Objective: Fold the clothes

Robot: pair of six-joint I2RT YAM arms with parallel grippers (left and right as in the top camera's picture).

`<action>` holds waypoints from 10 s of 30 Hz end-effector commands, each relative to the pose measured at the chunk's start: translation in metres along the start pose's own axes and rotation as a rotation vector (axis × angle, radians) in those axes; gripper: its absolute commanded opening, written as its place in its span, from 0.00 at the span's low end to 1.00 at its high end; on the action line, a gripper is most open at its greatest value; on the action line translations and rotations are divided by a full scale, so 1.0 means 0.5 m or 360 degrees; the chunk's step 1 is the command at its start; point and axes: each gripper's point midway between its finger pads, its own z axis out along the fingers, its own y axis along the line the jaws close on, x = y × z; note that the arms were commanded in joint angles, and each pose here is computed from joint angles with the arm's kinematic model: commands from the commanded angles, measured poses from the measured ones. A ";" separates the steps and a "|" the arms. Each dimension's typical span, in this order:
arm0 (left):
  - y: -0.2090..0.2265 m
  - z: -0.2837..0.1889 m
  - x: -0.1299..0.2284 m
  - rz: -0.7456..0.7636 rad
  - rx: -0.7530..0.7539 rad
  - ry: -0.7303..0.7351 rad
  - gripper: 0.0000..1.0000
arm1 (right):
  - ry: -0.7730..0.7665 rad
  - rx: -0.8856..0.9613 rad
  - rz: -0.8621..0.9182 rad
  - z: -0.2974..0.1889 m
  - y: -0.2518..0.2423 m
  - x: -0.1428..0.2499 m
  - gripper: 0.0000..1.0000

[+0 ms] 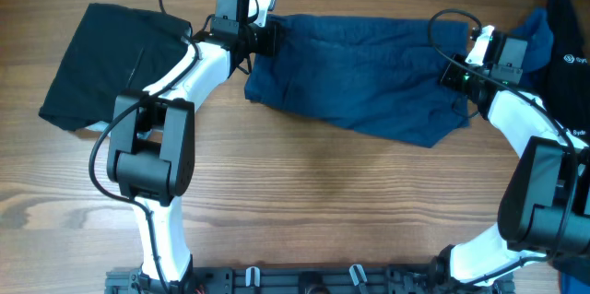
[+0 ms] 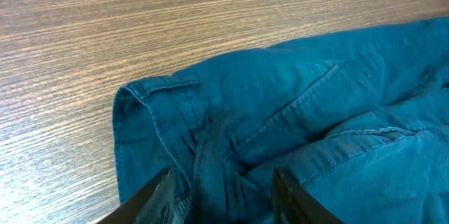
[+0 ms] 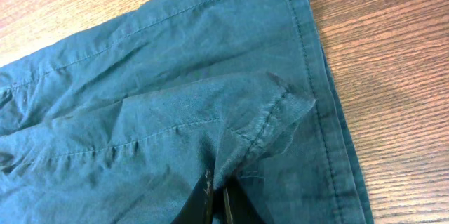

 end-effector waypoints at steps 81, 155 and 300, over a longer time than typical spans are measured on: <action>0.020 0.049 0.092 -0.0071 -0.0275 0.0211 0.77 | 0.0076 0.0694 0.0570 -0.199 -0.181 0.045 0.04; -0.001 -0.200 0.187 -0.0313 -0.0161 0.0787 0.04 | -0.0096 -0.0088 0.0126 -0.196 0.100 -0.039 0.04; -0.140 -0.222 0.301 -0.0893 0.0123 0.0803 0.40 | 0.0184 -0.0094 -0.0520 -0.159 0.312 0.155 0.04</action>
